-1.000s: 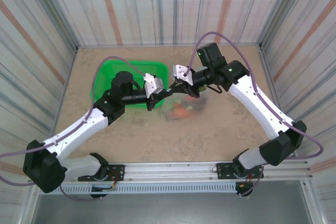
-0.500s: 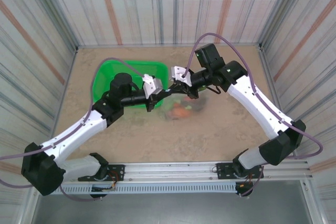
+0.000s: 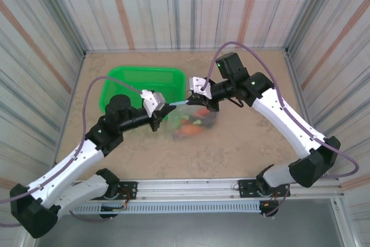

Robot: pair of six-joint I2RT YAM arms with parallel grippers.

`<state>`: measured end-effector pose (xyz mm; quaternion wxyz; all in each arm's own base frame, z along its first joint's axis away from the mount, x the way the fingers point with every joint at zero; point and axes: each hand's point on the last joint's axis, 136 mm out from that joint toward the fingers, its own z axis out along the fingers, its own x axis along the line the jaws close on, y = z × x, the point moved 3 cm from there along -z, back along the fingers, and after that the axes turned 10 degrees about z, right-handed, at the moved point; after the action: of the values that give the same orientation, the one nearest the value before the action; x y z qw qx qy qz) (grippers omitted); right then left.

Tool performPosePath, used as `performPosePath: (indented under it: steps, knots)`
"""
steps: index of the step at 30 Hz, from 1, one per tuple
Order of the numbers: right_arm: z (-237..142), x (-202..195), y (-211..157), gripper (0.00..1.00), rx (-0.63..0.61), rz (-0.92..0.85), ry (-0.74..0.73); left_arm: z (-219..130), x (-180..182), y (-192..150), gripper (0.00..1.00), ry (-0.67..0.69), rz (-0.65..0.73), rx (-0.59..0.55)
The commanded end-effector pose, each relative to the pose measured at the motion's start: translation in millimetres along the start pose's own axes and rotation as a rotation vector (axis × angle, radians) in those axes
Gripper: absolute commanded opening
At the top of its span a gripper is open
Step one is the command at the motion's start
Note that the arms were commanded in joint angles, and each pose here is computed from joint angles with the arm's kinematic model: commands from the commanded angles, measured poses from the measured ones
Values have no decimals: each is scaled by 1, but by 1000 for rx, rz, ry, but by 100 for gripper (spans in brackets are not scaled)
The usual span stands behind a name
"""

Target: Place the food in the zip-top bag and seal the zipper

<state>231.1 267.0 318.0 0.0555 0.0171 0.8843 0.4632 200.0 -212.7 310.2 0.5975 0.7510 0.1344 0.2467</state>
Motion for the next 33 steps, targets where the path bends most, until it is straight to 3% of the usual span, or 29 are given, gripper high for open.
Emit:
performPosePath:
  steps: [1, 5, 11, 20, 26, 33]
  knots:
    - [-16, -22, -36, 2, 132, 100, -180, -32, 27, 8, 0, 247, -22, -15]
    - [-17, -28, -57, 2, 186, 140, -271, -50, 42, -4, 0, 379, -54, 30]
    - [-30, -25, -82, 2, 231, 189, -367, -65, 53, -21, 0, 475, -96, 88]
    - [-56, -28, -111, 0, 275, 248, -531, -71, 59, -22, 0, 504, -98, 89]
    - [-70, -13, -105, 0, 247, 280, -534, -60, 53, -24, 0, 426, -101, 101]
    - [-97, 31, -94, 0, 214, 346, -571, -45, 12, -7, 0, 138, -97, 54]
